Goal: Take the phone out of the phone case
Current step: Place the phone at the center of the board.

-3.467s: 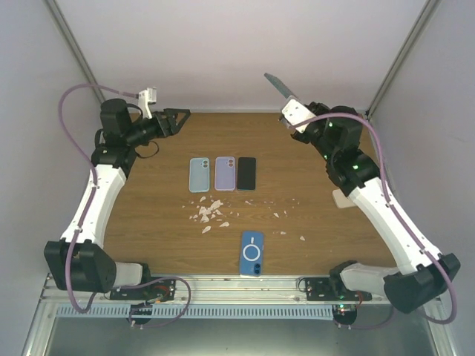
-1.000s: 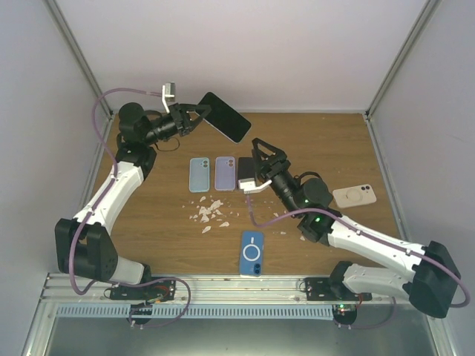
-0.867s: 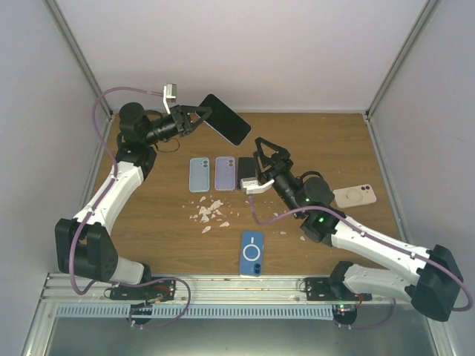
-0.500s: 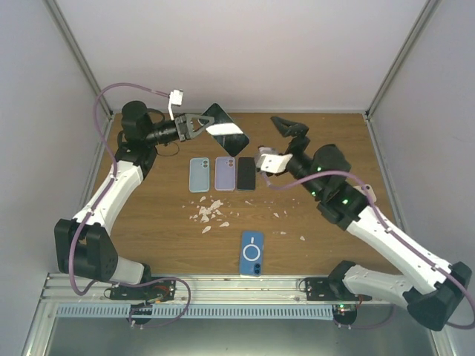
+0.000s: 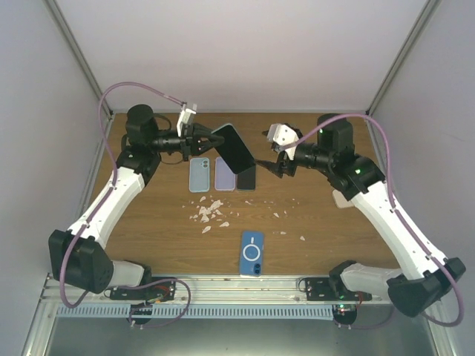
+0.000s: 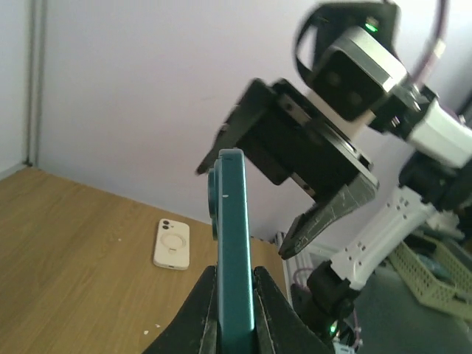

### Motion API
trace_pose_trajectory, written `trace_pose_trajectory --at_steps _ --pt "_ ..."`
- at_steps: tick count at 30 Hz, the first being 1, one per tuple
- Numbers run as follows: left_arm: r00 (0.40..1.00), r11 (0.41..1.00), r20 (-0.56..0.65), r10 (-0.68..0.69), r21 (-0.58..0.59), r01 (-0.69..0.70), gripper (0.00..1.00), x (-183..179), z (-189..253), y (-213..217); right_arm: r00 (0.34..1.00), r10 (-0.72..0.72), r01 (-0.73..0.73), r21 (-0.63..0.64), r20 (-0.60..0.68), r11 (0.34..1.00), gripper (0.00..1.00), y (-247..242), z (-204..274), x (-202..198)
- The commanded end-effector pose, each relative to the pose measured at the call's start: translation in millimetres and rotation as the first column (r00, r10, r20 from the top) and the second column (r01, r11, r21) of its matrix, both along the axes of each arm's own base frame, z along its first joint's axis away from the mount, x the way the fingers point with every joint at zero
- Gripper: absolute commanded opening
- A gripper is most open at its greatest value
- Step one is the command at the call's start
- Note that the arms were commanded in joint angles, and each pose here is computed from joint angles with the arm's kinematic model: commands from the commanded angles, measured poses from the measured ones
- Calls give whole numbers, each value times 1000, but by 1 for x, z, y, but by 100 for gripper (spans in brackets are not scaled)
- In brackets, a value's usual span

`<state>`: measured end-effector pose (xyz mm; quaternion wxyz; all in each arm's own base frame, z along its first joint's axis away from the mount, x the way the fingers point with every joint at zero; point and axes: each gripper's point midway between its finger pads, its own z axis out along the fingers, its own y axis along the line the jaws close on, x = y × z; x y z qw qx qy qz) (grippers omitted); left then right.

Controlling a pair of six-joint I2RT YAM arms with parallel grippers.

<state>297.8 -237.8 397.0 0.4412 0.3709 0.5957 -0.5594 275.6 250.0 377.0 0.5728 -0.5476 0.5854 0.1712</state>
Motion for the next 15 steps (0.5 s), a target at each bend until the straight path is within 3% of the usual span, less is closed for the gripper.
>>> trace_pose_trajectory --at_steps 1,8,15 --pt "963 995 252 -101 32 96 3 -36 21 -12 918 248 -210 150 -310 966 75 13 4 -45" --pt "952 988 267 -152 72 137 1 -44 16 -29 864 312 -241 220 -396 945 58 17 2 -53" --pt "944 983 284 -169 112 142 0 -46 8 -42 870 238 -178 174 -431 968 43 16 -21 -39"
